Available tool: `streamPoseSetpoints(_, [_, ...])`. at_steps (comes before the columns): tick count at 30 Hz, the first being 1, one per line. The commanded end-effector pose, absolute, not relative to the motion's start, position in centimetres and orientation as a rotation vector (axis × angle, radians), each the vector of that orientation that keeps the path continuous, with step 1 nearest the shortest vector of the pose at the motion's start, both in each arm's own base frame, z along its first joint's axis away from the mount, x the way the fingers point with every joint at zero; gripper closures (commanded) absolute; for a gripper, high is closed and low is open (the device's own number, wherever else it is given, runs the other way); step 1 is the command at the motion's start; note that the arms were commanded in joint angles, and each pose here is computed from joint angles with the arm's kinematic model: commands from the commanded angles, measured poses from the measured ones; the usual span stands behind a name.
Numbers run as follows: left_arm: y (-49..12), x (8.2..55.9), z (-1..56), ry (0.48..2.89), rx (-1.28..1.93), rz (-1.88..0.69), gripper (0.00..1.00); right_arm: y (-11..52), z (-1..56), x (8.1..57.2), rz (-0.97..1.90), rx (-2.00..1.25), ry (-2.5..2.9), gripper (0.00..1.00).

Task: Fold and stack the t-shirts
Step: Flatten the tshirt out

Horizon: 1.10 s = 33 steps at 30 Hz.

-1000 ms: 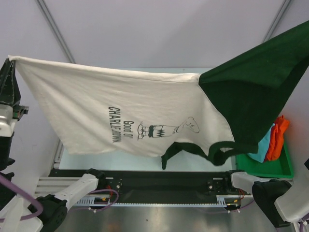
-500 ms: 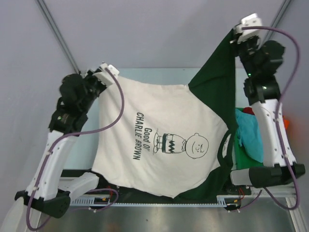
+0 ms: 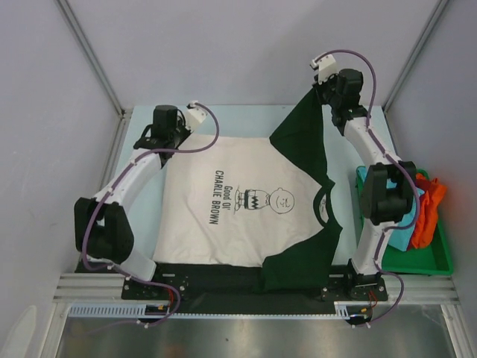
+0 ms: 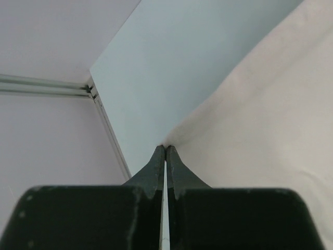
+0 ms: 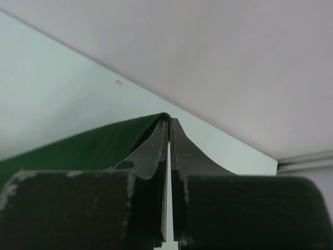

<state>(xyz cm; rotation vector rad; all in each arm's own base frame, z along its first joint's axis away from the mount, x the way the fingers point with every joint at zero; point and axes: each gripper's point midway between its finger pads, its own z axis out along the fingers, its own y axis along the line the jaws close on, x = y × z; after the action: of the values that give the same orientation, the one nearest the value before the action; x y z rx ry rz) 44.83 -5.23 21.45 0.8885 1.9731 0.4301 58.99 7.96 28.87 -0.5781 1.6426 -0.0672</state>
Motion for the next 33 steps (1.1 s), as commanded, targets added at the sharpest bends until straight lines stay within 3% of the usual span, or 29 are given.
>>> streamPoseSetpoints(1, [-3.9, 48.7, 27.6, 1.834, 0.684, 0.498, 0.99, 7.2, 37.6, 61.9, -0.153, -0.493, 1.412, 1.00])
streamPoseSetpoints(8, [-4.0, 51.3, 30.3, 1.746, 0.620, 0.507, 1.00, 6.3, 41.4, 64.2, -0.214, -0.395, 1.328, 1.00])
streamPoseSetpoints(16, [-5.0, 51.0, 33.0, 1.699, 0.536, 0.412, 1.00, 6.7, 44.5, 63.1, -0.188, -0.385, 1.306, 1.00])
streamPoseSetpoints(22, [-7.5, 44.6, 35.0, 1.656, 0.638, 0.235, 1.00, 7.6, 47.2, 57.8, -0.136, -0.399, 1.339, 1.00])
streamPoseSetpoints(26, [-10.5, 39.6, 37.1, 1.600, 0.735, 0.119, 1.00, 9.6, 45.8, 53.0, -0.108, -0.511, 1.424, 1.00])
streamPoseSetpoints(29, [-11.2, 36.6, 41.9, 1.480, 0.744, 0.104, 1.00, 10.7, 49.1, 48.4, -0.094, -0.536, 1.353, 1.00])
streamPoseSetpoints(33, [-10.0, 33.9, 50.8, 1.313, 0.684, 0.169, 0.99, 10.0, 57.6, 41.2, -0.091, -0.439, 1.206, 1.00])
